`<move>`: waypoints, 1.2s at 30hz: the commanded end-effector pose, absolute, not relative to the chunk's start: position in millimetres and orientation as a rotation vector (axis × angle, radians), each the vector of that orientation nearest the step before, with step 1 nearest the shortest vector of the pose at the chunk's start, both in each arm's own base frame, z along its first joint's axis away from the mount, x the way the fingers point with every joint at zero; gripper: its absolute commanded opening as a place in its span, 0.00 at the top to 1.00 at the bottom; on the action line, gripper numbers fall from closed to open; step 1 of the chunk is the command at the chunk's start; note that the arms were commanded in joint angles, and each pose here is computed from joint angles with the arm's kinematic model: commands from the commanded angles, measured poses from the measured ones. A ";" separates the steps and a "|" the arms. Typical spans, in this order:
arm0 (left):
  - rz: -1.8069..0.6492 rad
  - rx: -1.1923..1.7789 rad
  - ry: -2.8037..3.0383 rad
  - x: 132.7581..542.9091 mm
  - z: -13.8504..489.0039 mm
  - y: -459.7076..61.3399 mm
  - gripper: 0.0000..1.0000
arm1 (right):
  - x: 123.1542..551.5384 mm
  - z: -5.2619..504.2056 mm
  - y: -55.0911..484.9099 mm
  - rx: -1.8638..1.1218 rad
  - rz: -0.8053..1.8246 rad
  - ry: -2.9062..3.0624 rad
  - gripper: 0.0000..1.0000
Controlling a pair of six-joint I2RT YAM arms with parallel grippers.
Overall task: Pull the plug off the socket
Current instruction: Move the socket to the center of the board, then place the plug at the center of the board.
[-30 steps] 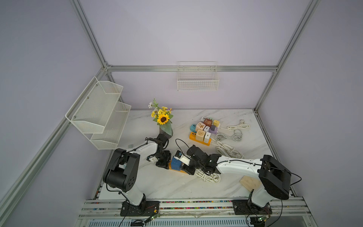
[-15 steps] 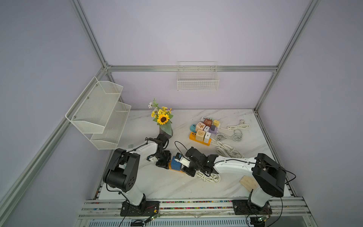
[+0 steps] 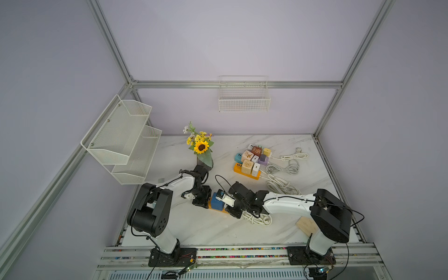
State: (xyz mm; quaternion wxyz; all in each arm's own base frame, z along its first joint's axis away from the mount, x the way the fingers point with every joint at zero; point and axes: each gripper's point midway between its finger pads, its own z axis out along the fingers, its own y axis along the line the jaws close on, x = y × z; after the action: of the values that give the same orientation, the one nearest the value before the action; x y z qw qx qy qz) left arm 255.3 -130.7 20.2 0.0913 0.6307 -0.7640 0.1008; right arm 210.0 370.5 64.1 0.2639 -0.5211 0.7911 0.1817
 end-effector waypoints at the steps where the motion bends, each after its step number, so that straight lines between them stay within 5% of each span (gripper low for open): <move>1: 0.213 1.903 -2.379 265.6 12.4 -114.7 1.00 | 203.9 89.9 378.8 -1.389 0.567 2.123 0.86; 19: 0.204 1.906 -2.464 275.6 12.6 -112.3 1.00 | 200.2 115.7 364.5 -1.239 0.653 2.218 0.88; 27: 0.234 1.918 -2.531 286.7 19.0 -85.4 1.00 | 220.7 137.9 279.5 -0.746 0.462 2.515 0.86; 36: 0.244 1.960 -2.512 279.0 17.7 -56.1 1.00 | 176.0 101.2 156.3 -0.004 0.137 2.978 0.87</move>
State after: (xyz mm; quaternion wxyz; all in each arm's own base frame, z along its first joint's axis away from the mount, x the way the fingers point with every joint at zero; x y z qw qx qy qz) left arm 279.0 -84.2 23.5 0.0165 0.6183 -0.7782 0.1085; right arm 211.7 201.1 124.4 0.1657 -0.1014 0.9748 0.1098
